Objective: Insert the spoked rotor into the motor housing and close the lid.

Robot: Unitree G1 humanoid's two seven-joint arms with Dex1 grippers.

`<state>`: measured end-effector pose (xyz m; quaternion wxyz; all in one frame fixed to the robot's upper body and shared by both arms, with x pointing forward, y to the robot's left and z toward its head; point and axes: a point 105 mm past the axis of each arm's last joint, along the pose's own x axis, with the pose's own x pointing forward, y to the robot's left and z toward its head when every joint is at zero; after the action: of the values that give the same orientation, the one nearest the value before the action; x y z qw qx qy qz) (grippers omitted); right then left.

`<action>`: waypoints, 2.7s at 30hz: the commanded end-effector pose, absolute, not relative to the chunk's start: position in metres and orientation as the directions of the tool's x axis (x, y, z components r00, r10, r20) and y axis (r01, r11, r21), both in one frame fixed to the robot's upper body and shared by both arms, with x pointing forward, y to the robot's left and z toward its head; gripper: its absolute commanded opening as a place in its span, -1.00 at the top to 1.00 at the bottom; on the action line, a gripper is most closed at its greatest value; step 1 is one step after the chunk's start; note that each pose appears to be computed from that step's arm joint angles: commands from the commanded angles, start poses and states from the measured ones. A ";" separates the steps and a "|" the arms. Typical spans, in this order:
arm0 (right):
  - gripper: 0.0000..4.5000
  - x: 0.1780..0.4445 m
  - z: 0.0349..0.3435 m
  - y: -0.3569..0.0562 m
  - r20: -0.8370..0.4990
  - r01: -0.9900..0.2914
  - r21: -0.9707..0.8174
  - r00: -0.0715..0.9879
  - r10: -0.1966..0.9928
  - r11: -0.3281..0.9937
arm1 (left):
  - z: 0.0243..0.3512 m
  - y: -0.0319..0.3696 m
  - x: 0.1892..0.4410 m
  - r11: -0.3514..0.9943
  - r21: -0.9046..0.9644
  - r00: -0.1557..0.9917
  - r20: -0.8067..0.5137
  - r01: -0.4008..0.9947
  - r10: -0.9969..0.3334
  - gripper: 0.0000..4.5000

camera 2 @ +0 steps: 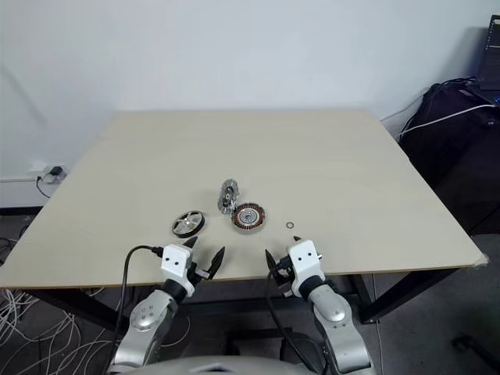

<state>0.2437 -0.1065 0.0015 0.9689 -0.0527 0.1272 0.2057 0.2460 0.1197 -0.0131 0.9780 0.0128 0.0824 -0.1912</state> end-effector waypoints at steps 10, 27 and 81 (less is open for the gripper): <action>-1.00 0.247 0.014 -0.107 -0.223 -0.404 -0.071 0.898 0.381 0.912 | 0.007 0.114 0.251 0.924 0.014 0.920 -0.100 0.383 -0.380 -0.97; -1.00 0.301 -0.003 -0.125 -0.354 -0.273 -0.109 0.909 0.219 0.956 | 0.009 0.111 0.252 0.919 0.016 0.915 -0.100 0.395 -0.391 -0.97; 0.68 0.334 -0.028 -0.090 -0.436 -0.310 0.086 0.843 0.316 0.947 | 0.005 0.114 0.253 0.927 0.001 0.922 -0.110 0.375 -0.372 -1.00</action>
<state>0.3330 -0.1019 -0.0363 0.9604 -0.0040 0.2392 0.1427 0.2469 0.1155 -0.0077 0.9788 0.0118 0.0782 -0.1892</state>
